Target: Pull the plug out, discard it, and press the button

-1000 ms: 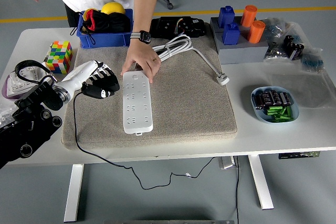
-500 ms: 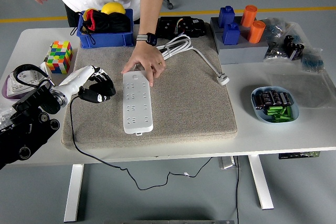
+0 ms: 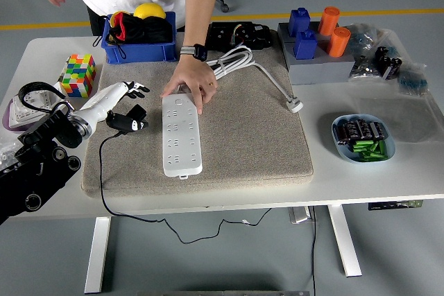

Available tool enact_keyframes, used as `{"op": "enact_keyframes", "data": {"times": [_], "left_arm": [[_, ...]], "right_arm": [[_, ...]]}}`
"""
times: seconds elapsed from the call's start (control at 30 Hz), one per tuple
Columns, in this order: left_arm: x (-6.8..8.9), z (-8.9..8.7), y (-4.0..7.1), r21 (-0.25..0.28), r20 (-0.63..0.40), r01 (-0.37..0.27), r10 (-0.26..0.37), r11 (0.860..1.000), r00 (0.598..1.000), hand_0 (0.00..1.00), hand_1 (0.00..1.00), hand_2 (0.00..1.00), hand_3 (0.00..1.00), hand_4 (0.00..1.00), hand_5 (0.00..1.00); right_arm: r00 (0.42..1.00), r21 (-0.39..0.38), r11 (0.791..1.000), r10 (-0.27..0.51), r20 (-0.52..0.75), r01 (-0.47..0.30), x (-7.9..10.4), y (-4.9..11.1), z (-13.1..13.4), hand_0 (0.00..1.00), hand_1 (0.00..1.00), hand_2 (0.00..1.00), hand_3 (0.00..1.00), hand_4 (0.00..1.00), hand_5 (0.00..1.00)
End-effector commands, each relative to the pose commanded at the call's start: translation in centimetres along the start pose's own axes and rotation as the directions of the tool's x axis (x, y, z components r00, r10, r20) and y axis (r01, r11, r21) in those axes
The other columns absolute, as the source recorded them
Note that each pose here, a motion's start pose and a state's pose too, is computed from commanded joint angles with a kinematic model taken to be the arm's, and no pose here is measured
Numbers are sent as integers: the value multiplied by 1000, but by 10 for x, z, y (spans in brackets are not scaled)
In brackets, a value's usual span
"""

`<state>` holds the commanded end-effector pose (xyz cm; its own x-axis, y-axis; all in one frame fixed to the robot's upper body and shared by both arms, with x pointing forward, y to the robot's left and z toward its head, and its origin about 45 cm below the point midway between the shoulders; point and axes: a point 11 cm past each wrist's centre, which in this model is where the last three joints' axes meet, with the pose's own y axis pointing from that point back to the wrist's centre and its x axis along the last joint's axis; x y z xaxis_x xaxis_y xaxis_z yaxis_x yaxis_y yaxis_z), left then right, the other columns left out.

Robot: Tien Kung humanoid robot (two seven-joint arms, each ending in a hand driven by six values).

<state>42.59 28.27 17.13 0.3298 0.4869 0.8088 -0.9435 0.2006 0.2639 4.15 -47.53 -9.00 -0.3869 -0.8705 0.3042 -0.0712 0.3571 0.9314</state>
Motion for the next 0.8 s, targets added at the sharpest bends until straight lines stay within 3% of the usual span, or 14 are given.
{"op": "enact_keyframes", "data": {"times": [0.13, 0.17, 0.33, 0.37, 0.57, 0.6, 0.8], "left_arm": [[4, 19, -2, -52, -6, -6, 6, 999, 1000, 664, 635, 614, 759, 888, 2], [5, 24, -3, -66, -8, -7, 7, 998, 1000, 312, 228, 296, 657, 612, 2], [7, 40, -12, -104, 0, 3, -3, 995, 1000, 312, 228, 296, 657, 612, 2], [7, 42, -13, -109, 5, 6, -6, 994, 1000, 204, 23, 110, 596, 184, 2], [4, 49, -25, -108, 49, 44, -38, 993, 998, 204, 23, 110, 596, 184, 2], [2, 51, -28, -106, 77, 56, -48, 993, 996, 174, 2, 24, 558, 2, 2], [-5, 58, -37, -94, 133, 102, -89, 990, 987, 158, 2, 10, 552, 2, 2]], "right_arm": [[1000, 0, 1000, 0, -1, 0, 0, 0, 0, 749, 667, 657, 620, 658, 515], [1000, 1, 1000, 0, -2, 0, 0, 0, 0, 749, 667, 656, 619, 658, 516], [1000, 4, 1000, 0, -1, 0, 0, 0, -2, 749, 667, 656, 619, 658, 516], [1000, 4, 1000, 1, -2, -1, 0, 0, -2, 749, 667, 656, 620, 658, 516], [1000, 4, 1000, 5, -4, -5, 2, 0, -3, 749, 667, 656, 620, 658, 516], [1000, 5, 1000, 6, -6, -6, 3, 0, -4, 749, 667, 656, 620, 658, 515], [1000, 7, 1000, 8, -10, -8, 4, 0, -5, 749, 667, 656, 619, 657, 517]]}}
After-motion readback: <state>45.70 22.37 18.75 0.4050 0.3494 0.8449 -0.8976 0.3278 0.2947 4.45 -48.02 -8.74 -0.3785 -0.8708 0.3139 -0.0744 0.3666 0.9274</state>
